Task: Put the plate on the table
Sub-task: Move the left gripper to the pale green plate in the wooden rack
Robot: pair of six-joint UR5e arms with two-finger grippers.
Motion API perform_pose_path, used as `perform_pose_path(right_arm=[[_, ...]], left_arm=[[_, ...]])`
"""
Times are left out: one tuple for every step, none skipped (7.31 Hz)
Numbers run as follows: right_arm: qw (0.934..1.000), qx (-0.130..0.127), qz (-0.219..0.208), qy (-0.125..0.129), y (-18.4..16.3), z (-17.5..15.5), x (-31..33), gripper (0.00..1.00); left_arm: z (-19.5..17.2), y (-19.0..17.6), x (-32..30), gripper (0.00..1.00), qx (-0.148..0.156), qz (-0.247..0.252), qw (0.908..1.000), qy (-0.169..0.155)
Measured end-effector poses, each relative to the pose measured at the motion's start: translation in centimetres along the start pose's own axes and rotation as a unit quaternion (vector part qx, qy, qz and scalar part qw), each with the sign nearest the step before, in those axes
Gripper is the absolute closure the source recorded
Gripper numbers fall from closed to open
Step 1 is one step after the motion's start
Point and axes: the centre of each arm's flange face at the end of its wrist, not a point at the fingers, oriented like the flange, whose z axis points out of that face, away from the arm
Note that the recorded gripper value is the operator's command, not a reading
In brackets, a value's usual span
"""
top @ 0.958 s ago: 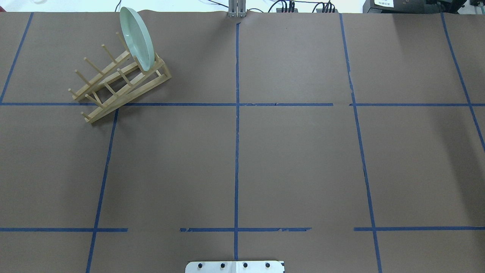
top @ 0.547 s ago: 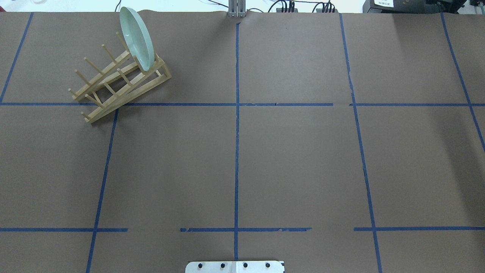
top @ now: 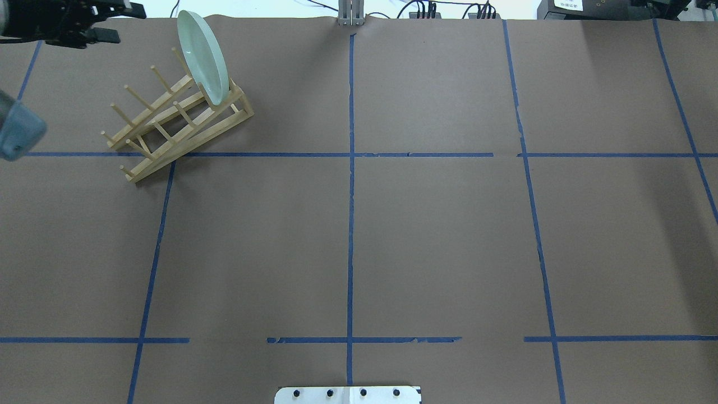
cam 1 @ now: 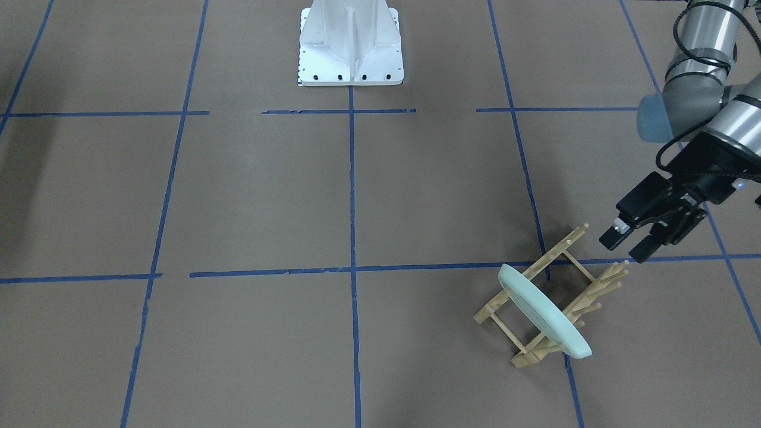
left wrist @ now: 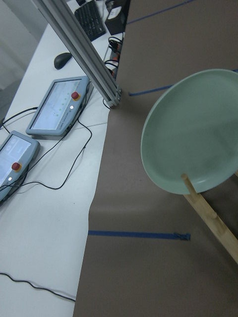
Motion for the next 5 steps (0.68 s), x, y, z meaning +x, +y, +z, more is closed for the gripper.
perform_pose_path(right_arm=[[1.0,0.0,0.0,0.0,0.0,0.0,0.0,0.0],[1.0,0.0,0.0,0.0,0.0,0.0,0.0,0.0],[1.0,0.0,0.0,0.0,0.0,0.0,0.0,0.0],[1.0,0.0,0.0,0.0,0.0,0.0,0.0,0.0],[1.0,0.0,0.0,0.0,0.0,0.0,0.0,0.0]], left_arm=[[3.4,1.5,1.6,0.0,0.015,-0.059,0.9981,0.01],[6.2,1.9,2.2,0.03,0.026,-0.091,0.9955,0.008],[8.1,1.6,2.2,0.07,0.031,-0.105,0.994,0.001],[9.3,1.3,2.1,0.14,0.033,-0.111,0.9933,-0.006],[9.9,1.1,1.9,0.25,0.034,-0.113,0.9929,-0.01]])
